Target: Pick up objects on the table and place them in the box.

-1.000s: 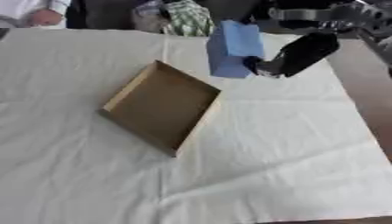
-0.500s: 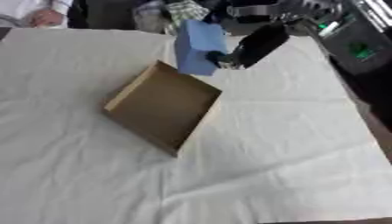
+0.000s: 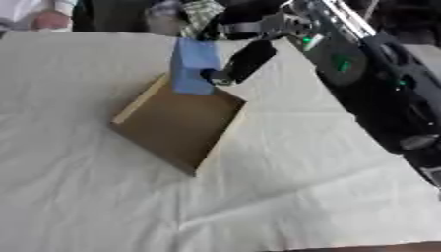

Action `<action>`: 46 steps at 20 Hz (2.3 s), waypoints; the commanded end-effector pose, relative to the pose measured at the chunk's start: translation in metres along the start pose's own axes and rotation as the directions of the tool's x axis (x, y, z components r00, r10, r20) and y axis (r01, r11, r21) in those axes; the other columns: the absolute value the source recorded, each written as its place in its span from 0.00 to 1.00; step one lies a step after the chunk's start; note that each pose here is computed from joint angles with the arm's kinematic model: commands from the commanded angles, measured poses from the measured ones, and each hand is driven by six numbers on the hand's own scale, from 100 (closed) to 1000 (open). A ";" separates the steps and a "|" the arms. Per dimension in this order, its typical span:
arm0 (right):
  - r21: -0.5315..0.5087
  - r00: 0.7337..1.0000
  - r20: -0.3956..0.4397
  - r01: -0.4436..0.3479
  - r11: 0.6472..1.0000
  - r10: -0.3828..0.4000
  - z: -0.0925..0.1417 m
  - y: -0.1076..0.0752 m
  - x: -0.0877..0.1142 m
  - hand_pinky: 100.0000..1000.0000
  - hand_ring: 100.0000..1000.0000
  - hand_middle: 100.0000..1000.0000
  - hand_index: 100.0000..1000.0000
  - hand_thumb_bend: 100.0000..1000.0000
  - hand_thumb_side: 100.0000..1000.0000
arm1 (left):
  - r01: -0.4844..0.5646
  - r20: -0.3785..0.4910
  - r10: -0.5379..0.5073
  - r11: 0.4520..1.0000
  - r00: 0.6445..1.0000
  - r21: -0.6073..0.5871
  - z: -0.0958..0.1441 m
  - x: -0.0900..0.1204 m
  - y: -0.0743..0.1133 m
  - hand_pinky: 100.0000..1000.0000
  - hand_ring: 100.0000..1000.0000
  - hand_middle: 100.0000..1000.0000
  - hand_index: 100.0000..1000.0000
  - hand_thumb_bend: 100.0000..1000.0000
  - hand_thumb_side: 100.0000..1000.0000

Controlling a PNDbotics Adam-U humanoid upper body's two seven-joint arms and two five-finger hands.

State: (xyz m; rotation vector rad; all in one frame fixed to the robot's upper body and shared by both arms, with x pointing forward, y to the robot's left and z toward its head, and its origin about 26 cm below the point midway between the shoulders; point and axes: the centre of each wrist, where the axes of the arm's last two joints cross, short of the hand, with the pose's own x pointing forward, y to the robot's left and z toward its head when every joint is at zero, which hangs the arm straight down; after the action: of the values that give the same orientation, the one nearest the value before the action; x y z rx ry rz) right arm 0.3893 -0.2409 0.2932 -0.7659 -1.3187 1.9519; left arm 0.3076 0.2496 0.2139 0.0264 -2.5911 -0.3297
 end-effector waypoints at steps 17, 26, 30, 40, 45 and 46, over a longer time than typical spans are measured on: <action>0.094 0.999 0.030 -0.034 0.995 0.031 -0.040 0.031 -0.002 0.89 0.92 0.80 0.84 0.00 0.79 | -0.028 0.043 0.029 1.000 0.999 -0.012 -0.010 0.006 -0.005 0.59 0.89 0.59 0.61 0.28 0.50; 0.125 0.994 -0.007 -0.104 0.987 0.106 -0.045 0.035 0.001 0.90 0.99 0.90 0.91 0.00 0.93 | -0.029 0.038 0.030 0.999 0.999 -0.013 -0.009 0.006 -0.005 0.59 0.89 0.59 0.61 0.28 0.50; 0.136 0.993 -0.002 -0.117 0.984 0.118 -0.046 0.034 0.002 0.92 1.00 0.94 0.93 0.00 0.99 | -0.029 0.035 0.030 0.999 0.999 -0.014 -0.009 0.006 -0.005 0.59 0.89 0.59 0.61 0.28 0.51; 0.197 0.996 0.048 -0.081 0.977 0.072 -0.057 0.043 0.004 1.00 1.00 1.00 1.00 0.06 0.41 | -0.034 0.034 0.034 0.999 0.999 -0.015 -0.009 0.005 -0.007 0.59 0.90 0.59 0.61 0.28 0.50; 0.171 0.995 0.096 -0.045 0.984 0.028 -0.054 0.032 0.011 1.00 1.00 1.00 1.00 0.11 0.10 | -0.034 0.032 0.035 0.999 0.999 -0.017 -0.008 0.005 -0.007 0.59 0.90 0.59 0.61 0.28 0.50; 0.162 0.995 0.093 -0.041 0.986 0.026 -0.053 0.029 0.012 1.00 1.00 1.00 1.00 0.11 0.09 | -0.034 0.032 0.034 0.999 0.999 -0.017 -0.008 0.005 -0.007 0.59 0.90 0.59 0.61 0.28 0.50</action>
State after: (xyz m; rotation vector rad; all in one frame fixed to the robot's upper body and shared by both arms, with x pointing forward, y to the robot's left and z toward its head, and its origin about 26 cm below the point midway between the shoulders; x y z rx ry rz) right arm 0.4192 -0.2098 0.2295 -0.5983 -1.1453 2.1234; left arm 0.3091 0.2421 0.2166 -0.0279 -2.5978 -0.3246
